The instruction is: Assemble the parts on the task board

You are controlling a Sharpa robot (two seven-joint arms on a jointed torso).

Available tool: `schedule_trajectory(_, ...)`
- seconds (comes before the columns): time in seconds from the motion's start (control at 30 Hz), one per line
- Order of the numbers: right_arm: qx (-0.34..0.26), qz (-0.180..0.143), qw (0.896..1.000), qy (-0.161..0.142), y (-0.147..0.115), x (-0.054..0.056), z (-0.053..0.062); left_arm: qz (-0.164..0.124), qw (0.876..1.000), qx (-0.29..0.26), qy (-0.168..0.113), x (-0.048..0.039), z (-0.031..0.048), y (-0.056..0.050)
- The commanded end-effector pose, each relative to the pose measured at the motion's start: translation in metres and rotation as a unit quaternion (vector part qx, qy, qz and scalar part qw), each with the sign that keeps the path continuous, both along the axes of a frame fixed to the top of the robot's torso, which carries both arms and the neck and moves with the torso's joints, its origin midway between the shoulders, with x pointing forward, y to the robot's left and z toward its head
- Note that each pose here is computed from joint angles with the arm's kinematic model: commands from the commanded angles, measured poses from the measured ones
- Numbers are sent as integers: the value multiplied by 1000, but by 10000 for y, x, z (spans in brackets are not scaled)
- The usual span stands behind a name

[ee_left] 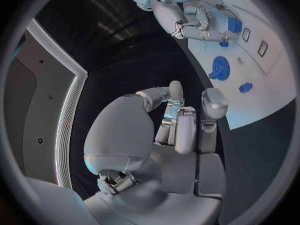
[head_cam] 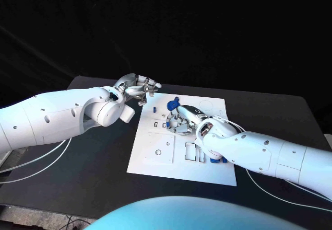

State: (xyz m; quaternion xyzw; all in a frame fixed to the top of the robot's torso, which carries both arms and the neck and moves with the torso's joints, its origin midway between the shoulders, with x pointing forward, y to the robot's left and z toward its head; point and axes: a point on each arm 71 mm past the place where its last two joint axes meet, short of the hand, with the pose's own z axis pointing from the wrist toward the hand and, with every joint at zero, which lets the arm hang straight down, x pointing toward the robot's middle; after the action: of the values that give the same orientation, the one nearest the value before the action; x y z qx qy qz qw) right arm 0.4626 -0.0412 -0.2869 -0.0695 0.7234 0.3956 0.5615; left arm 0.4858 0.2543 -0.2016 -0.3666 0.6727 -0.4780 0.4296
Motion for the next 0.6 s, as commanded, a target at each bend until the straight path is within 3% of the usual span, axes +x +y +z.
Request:
schedule_trajectory(0.03, -11, 6, 1000, 5, 9, -8, -21, -4, 1000, -5, -1, 1, 10, -19)
schedule_trajectory(0.6, -27, 2, 1000, 8, -31, 4, -44, -4, 1000, -4, 2, 2, 7, -5)
